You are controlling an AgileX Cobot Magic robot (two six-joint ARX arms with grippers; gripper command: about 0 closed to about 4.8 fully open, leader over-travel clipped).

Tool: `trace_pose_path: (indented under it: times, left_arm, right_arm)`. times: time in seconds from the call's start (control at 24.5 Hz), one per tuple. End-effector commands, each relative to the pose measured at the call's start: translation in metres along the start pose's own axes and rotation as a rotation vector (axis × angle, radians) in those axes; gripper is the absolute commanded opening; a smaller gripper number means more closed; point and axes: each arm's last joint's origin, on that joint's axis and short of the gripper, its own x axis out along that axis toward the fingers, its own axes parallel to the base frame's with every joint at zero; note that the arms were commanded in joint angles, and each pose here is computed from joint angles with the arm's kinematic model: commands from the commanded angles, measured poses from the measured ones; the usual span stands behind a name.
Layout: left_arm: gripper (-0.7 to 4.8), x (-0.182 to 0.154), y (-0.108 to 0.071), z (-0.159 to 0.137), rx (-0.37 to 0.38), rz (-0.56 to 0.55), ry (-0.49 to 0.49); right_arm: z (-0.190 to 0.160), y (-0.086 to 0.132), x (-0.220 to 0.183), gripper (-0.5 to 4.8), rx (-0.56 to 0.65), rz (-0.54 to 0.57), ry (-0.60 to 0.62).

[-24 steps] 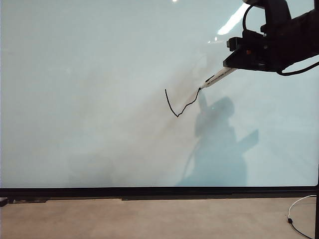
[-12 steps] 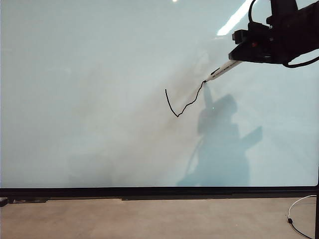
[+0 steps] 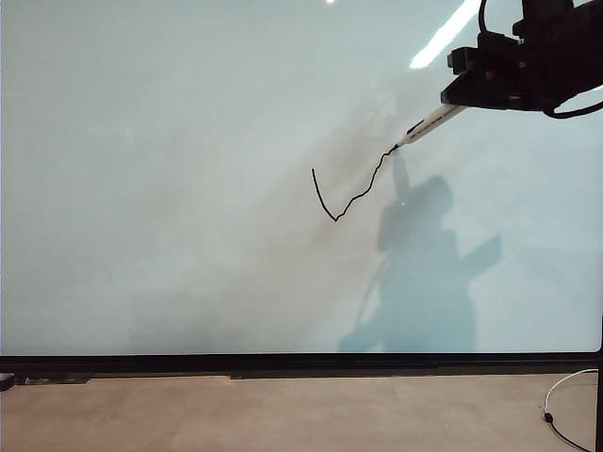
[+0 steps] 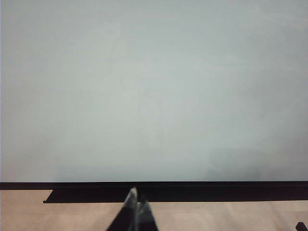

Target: Pick up the pen on the shelf to the right of the whiteboard and draw a check mark.

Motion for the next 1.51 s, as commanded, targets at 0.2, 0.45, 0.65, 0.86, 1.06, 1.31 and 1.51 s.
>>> trace_pose_path:
  times: [0.2,0.45,0.65,0.86,1.06,1.31,1.51]
  left_arm:
    - [-0.04,0.0,0.0,0.002,0.004,0.0,-0.015]
    - [-0.04,0.0,0.0,0.002,0.004,-0.001,-0.015]
    - [-0.05,0.0,0.0,0.002,0.004,0.0,-0.015]
    - [-0.05,0.0,0.0,0.002,0.004,-0.001,-0.016]
    - [-0.04,0.0,0.0,0.002,0.004,-0.001,-0.015]
    - [-0.04,0.0,0.0,0.002,0.004,0.0,-0.015]
    - [-0.04,0.0,0.0,0.002,0.004,0.0,-0.015]
  right_arm:
    - [0.01,-0.003,-0.004,-0.03,-0.025,-0.029,-0.048]
    - [0.013,-0.003,-0.005,-0.03,-0.029,-0.03,-0.059]
    - [0.012,-0.003,-0.007,-0.03,-0.025,-0.028,-0.052]
    - [0.011,0.001,-0.021,-0.05,-0.027,-0.034,-0.066]
    - [0.008,0.004,-0.04,-0.05,-0.03,-0.074,-0.082]
    - [0.001,0.009,-0.067,-0.05,-0.031,-0.098,-0.071]
    - [-0.001,0.013,-0.084,-0.04,-0.05,-0.097,-0.095]
